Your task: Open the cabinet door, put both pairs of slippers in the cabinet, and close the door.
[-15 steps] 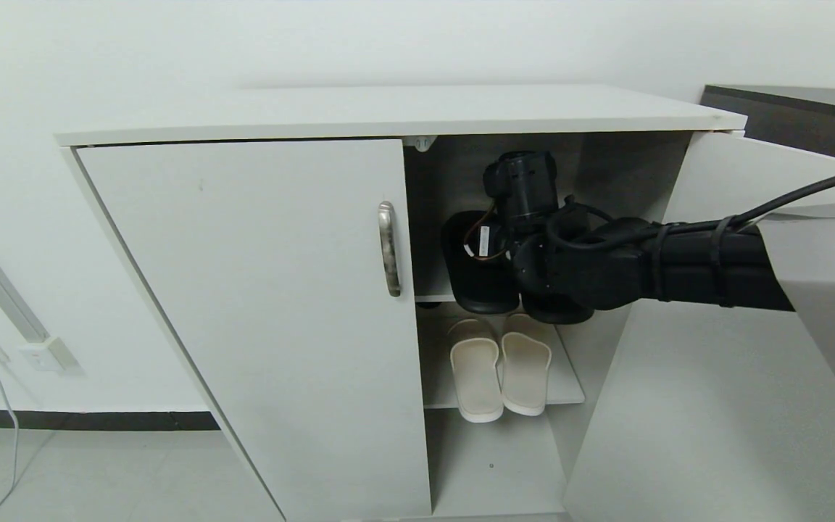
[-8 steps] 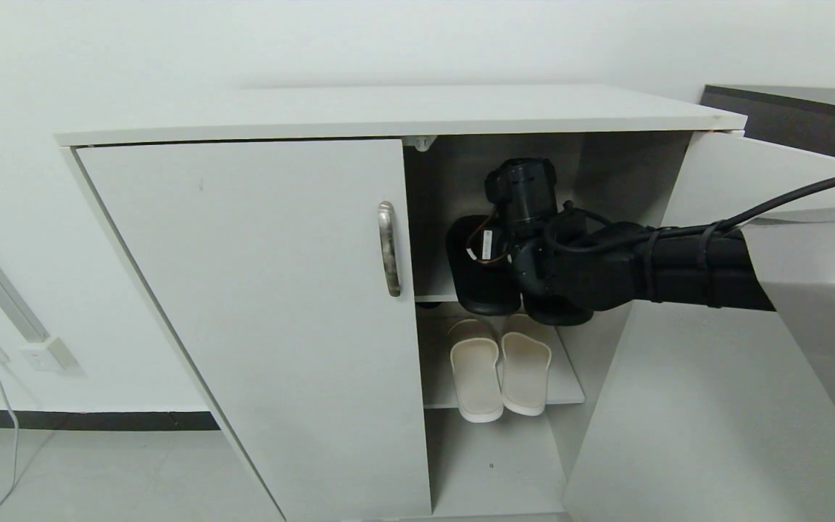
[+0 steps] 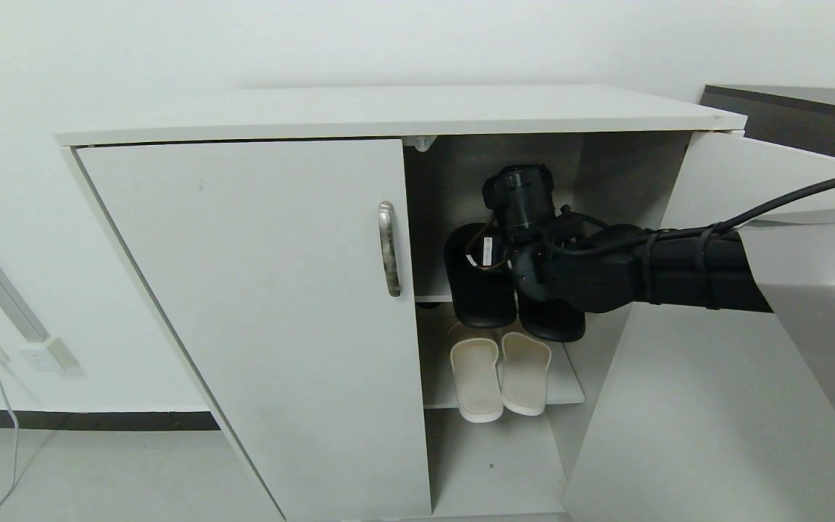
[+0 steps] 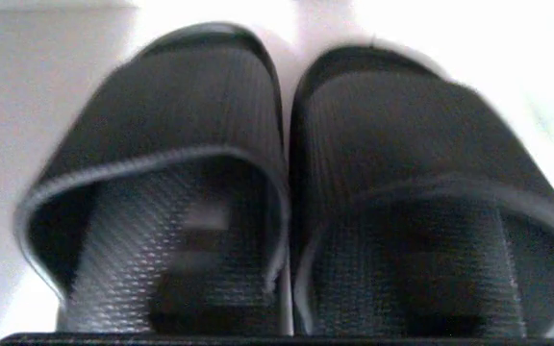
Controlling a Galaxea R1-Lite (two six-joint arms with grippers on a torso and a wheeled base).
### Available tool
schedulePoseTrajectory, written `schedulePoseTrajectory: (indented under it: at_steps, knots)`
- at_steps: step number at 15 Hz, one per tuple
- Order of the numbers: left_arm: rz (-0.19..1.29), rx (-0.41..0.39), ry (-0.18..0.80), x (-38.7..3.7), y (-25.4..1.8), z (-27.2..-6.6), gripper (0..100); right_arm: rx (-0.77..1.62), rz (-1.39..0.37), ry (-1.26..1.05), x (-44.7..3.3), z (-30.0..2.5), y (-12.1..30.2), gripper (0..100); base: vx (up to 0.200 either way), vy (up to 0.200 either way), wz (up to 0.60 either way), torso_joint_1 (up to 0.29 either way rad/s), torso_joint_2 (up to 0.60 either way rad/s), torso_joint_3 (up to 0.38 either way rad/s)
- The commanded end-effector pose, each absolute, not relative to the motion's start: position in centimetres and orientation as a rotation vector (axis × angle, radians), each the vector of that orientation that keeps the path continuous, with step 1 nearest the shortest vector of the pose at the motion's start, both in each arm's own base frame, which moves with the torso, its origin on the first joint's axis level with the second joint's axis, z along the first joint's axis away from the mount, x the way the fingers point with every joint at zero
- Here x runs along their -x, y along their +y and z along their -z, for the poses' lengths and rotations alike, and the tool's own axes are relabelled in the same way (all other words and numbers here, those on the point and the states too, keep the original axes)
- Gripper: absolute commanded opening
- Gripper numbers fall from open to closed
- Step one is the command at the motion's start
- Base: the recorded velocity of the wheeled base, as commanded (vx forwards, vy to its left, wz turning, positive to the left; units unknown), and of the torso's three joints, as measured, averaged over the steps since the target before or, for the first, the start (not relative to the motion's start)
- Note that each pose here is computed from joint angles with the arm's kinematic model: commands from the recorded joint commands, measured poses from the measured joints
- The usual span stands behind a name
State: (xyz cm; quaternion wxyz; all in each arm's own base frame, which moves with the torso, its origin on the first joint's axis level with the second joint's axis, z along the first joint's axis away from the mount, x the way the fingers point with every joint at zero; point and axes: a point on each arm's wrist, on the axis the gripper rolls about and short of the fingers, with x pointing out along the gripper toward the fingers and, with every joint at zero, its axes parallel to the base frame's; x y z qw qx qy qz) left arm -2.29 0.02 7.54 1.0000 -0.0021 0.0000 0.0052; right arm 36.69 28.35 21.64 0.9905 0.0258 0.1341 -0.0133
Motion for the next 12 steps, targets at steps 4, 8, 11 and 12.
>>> schedulePoseTrajectory:
  at_steps: [4,8,11,12]
  knots:
    - [-0.011,0.005,0.002,2.3,0.0,-7.5,0,-0.055,0.001,0.268,-34.9,-22.7,28.5,100,0.000,0.000,0.00,0.000,0.00,0.000]
    - [-0.011,0.005,0.002,2.3,0.0,-7.5,0,-0.052,-0.023,0.288,-31.7,-23.5,27.8,100,0.000,0.000,0.00,0.000,0.00,0.000]
    - [-0.011,0.005,0.002,2.3,0.0,-7.5,0,-0.066,-0.066,0.318,-27.7,-23.9,27.0,100,0.000,0.000,0.00,0.000,0.00,0.000]
    - [-0.011,0.005,0.002,2.3,0.0,-7.5,0,-0.070,-0.086,0.324,-26.3,-23.9,26.9,100,0.000,0.000,0.00,0.000,0.00,0.000]
